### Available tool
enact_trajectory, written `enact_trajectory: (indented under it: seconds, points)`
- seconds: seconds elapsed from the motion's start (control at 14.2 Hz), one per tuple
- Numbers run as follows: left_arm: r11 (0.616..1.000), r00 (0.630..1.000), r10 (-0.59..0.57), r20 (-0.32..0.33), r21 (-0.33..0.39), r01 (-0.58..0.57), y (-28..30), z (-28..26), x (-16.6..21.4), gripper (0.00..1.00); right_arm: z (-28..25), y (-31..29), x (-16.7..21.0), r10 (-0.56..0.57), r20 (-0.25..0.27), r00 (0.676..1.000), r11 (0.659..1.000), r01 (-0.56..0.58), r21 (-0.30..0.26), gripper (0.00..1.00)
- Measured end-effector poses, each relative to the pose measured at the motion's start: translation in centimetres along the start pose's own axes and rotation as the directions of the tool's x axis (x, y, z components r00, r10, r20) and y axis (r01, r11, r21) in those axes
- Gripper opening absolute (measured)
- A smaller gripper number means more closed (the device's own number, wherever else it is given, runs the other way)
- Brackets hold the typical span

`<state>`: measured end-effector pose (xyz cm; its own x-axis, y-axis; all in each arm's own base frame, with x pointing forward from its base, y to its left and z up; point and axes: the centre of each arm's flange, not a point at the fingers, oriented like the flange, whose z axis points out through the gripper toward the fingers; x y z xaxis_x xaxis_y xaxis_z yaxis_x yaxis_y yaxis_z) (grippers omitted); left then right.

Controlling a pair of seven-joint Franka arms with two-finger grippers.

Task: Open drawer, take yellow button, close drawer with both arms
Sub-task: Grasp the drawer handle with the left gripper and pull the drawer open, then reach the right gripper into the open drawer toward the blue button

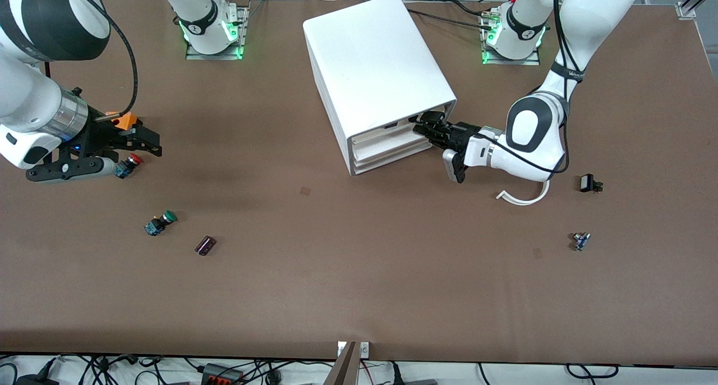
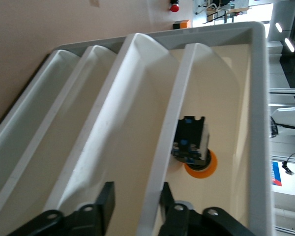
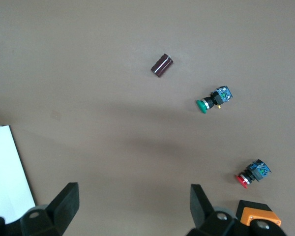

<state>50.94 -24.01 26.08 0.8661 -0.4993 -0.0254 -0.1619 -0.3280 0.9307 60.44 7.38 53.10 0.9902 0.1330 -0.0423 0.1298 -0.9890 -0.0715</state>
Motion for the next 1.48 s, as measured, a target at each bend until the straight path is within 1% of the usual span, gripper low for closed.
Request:
enact_trajectory:
  seconds: [0.14,0.21,0.35,0.49,0.63,0.7,0.77,0.92,1.06,1.13,1.2,1.27,1.34,1.41,1.48]
  points:
    - [0.999,0.999,0.045,0.0,-0.008,-0.045,0.5,-0.2,0.1,0.19,0.0,0.0,0.0,0.0,0.0,1.0,1.0,0.0,0.0,1.0]
    - [0.997,0.997,0.081,-0.005,-0.007,-0.081,0.5,-0.5,0.1,0.16,0.0,-0.1,0.0,-0.001,-0.001,1.0,1.0,0.001,0.002,1.0]
    - [0.994,0.994,0.109,-0.031,-0.001,-0.11,0.3,-1.9,0.3,0.15,0.0,-0.5,0.1,-0.002,-0.005,1.0,1.0,0.002,0.02,1.0]
    - [0.993,0.99,0.119,-0.074,0.02,-0.118,0.0,-4.0,0.9,0.15,0.1,-2.1,0.3,-0.025,-0.015,1.0,0.999,0.025,0.029,1.0]
    - [0.992,0.987,0.127,-0.097,0.032,-0.125,-0.7,-5.5,2.0,0.15,0.5,-4.6,1.0,-0.061,-0.053,0.997,0.998,0.063,0.027,1.0]
    - [0.99,0.985,0.136,-0.106,0.04,-0.132,-1.1,-6.4,2.7,0.15,0.9,-5.5,1.3,-0.073,-0.064,0.995,0.997,0.075,0.028,1.0]
    - [0.989,0.983,0.147,-0.114,0.049,-0.142,-1.4,-7.4,3.6,0.15,1.6,-6.3,1.7,-0.081,-0.064,0.995,0.996,0.083,0.038,1.0]
    - [0.987,0.979,0.16,-0.125,0.055,-0.154,-2.2,-8.7,4.8,0.15,2.5,-8.5,2.5,-0.087,-0.086,0.992,0.991,0.095,0.096,1.0]
    - [0.987,0.978,0.158,-0.134,0.057,-0.152,-2.7,-9.2,5.3,0.2,2.7,-11.9,3.2,-0.118,-0.12,0.986,0.984,0.133,0.122,1.0]
    - [0.987,0.977,0.158,-0.14,0.063,-0.151,-2.9,-9.4,5.4,0.27,2.6,-14.0,3.6,-0.12,-0.143,0.982,0.982,0.139,0.127,1.0]
    - [0.987,0.977,0.157,-0.144,0.069,-0.148,-3.0,-9.7,5.4,0.38,2.4,-16.3,3.9,-0.118,-0.173,0.978,0.981,0.142,0.132,1.0]
    - [0.987,0.977,0.155,-0.148,0.073,-0.145,-3.2,-10.0,5.4,0.46,2.3,-19.0,4.1,-0.121,-0.213,0.97,0.979,0.152,0.138,1.0]
    - [0.987,0.978,0.149,-0.147,0.075,-0.14,-3.2,-10.4,5.2,0.57,2.5,-21.6,4.2,-0.123,-0.252,0.96,0.976,0.164,0.146,1.0]
    - [0.989,0.983,0.129,-0.132,0.087,-0.118,-3.1,-11.1,5.1,0.66,3.0,-24.2,4.3,-0.125,-0.286,0.95,0.972,0.175,0.155,1.0]
    - [0.99,0.99,0.097,-0.105,0.109,-0.085,-2.8,-12.0,4.8,0.77,3.7,-26.4,4.2,-0.127,-0.313,0.941,0.969,0.185,0.162,1.0]
